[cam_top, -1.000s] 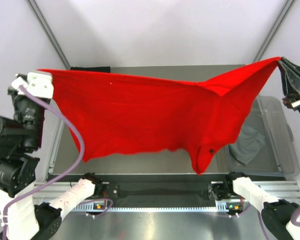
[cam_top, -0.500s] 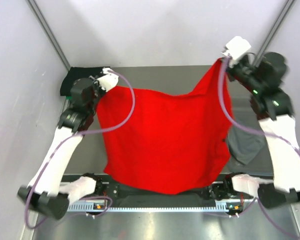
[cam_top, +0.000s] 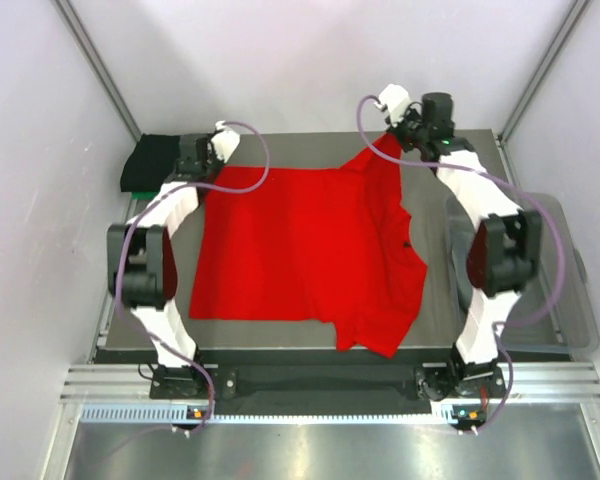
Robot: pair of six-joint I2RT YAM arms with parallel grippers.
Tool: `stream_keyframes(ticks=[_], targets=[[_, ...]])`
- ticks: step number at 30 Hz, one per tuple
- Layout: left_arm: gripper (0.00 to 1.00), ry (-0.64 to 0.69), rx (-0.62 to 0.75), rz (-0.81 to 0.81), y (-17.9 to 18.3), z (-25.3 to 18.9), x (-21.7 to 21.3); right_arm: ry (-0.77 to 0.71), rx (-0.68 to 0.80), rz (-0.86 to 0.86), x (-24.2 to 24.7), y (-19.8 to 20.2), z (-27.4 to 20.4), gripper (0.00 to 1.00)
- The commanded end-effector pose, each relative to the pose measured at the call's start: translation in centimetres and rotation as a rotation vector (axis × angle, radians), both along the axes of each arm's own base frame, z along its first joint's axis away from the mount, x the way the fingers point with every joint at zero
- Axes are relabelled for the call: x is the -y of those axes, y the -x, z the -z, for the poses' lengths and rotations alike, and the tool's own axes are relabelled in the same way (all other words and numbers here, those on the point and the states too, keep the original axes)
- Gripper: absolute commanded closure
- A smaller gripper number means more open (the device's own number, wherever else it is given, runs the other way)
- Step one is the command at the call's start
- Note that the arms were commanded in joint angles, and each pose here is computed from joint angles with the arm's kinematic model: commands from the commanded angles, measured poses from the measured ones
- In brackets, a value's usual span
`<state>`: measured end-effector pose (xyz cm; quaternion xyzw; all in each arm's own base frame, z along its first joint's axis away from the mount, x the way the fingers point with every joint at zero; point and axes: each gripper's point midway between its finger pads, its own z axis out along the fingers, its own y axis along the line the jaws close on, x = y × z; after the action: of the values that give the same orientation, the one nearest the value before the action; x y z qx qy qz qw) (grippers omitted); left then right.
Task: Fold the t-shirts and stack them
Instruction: Flatten the tshirt out
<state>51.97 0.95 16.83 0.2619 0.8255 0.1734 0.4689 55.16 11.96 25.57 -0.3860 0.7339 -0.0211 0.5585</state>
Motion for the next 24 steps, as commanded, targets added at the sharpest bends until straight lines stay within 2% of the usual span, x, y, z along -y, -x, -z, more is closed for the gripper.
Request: stream_keyframes(ticks=[1,3,4,9,15,19,24], targets=[[1.00,0.080,0.196,0.045,-5.9,-3.0,2.0,0.032,0.206,0.059,0.8,-5.3,-3.5,1.00],[1.00,0.085,0.234,0.053,-7.6,-3.1,2.3,0.050,0.190,0.097,1.1,-7.1,-1.1,1.00],[1.00,0.090,0.228,0.055,-8.5,-1.6,2.6,0.050,0.211,0.113,1.3,-7.8,-1.6,1.00],[1.00,0.090,0.301,0.087,-12.3,-0.7,4.7,0.060,0.270,0.230,3.1,-11.0,-0.9,1.00],[1.00,0.023,0.490,0.056,-16.2,-3.4,6.3,0.099,0.312,0.289,4.3,-12.9,-1.4,1.00],[1.00,0.034,0.503,-0.001,-17.5,-4.4,6.0,0.094,0.325,0.305,4.5,-13.1,-1.8,1.00],[1.00,0.021,0.485,-0.014,-17.1,-3.8,5.6,0.110,0.267,0.320,5.0,-12.6,0.6,1.00]])
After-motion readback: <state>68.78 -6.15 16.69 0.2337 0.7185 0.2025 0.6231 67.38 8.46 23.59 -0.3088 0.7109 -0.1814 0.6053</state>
